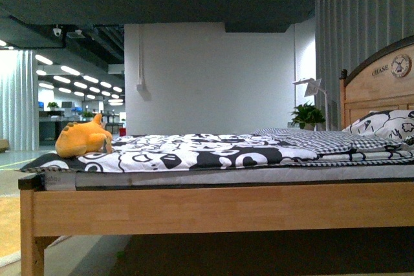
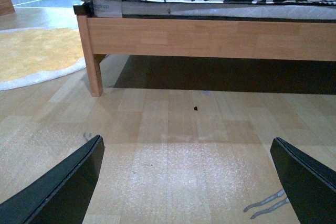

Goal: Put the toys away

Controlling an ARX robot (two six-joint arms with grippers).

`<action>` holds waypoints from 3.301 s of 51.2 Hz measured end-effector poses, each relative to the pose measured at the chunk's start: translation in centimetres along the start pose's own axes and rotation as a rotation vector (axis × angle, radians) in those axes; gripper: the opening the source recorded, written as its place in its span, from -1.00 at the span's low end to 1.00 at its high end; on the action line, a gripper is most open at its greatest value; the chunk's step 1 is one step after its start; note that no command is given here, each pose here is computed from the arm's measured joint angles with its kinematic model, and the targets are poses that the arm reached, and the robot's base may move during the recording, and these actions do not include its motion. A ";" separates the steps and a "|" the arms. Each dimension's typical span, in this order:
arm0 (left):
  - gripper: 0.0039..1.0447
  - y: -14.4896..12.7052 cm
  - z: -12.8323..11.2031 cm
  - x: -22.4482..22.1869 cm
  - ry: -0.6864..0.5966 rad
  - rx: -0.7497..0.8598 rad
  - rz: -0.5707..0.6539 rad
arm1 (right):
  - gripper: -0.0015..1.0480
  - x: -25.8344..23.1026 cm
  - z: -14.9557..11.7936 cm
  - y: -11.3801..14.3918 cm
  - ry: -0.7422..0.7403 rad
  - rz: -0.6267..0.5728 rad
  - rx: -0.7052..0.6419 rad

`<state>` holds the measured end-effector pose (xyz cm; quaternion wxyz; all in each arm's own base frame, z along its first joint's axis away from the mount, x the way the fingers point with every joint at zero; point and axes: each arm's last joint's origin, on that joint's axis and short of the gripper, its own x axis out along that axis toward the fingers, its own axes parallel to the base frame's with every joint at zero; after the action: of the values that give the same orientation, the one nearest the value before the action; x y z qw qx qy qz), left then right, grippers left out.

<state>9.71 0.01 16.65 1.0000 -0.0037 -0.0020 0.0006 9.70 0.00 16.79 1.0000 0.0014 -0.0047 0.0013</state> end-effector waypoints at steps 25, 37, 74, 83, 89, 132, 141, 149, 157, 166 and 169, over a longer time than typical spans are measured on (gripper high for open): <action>0.88 0.0 0.0 0.0 0.000 0.000 0.000 | 0.87 0.0 0.0 0.0 0.000 0.000 0.000; 0.88 0.0 0.0 0.0 0.000 0.000 0.000 | 0.87 0.0 0.0 0.0 0.000 0.000 0.000; 0.88 0.0 0.0 0.0 0.000 0.000 0.000 | 0.87 0.0 0.0 0.0 0.000 0.000 0.000; 0.88 0.0 0.0 0.0 0.000 0.000 0.000 | 0.87 0.0 0.0 0.0 0.000 0.000 0.000; 0.88 0.0 0.0 0.0 0.000 0.000 0.000 | 0.87 0.0 0.0 0.0 0.000 0.000 0.000; 0.88 0.0 0.0 0.0 0.000 0.000 0.000 | 0.87 0.0 0.0 0.0 0.000 0.000 0.000; 0.88 0.0 0.0 0.0 0.000 0.000 0.000 | 0.87 0.0 0.0 0.0 0.000 0.000 0.000; 0.88 0.0 0.0 0.0 0.000 0.000 0.000 | 0.87 0.0 0.0 0.0 0.000 0.000 0.000; 0.88 0.0 0.0 0.0 0.000 0.000 -0.003 | 0.87 0.0 0.0 0.0 0.000 -0.002 0.000; 0.88 0.0 0.0 0.0 0.000 0.000 -0.004 | 0.87 0.0 0.0 0.0 0.000 -0.006 0.000; 0.88 0.0 0.0 0.0 0.000 0.000 -0.002 | 0.87 0.0 0.0 0.0 -0.001 -0.003 0.000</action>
<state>9.71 0.01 16.65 1.0000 -0.0035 -0.0022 -0.0002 9.70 0.00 16.81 1.0000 0.0014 -0.0052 -0.0004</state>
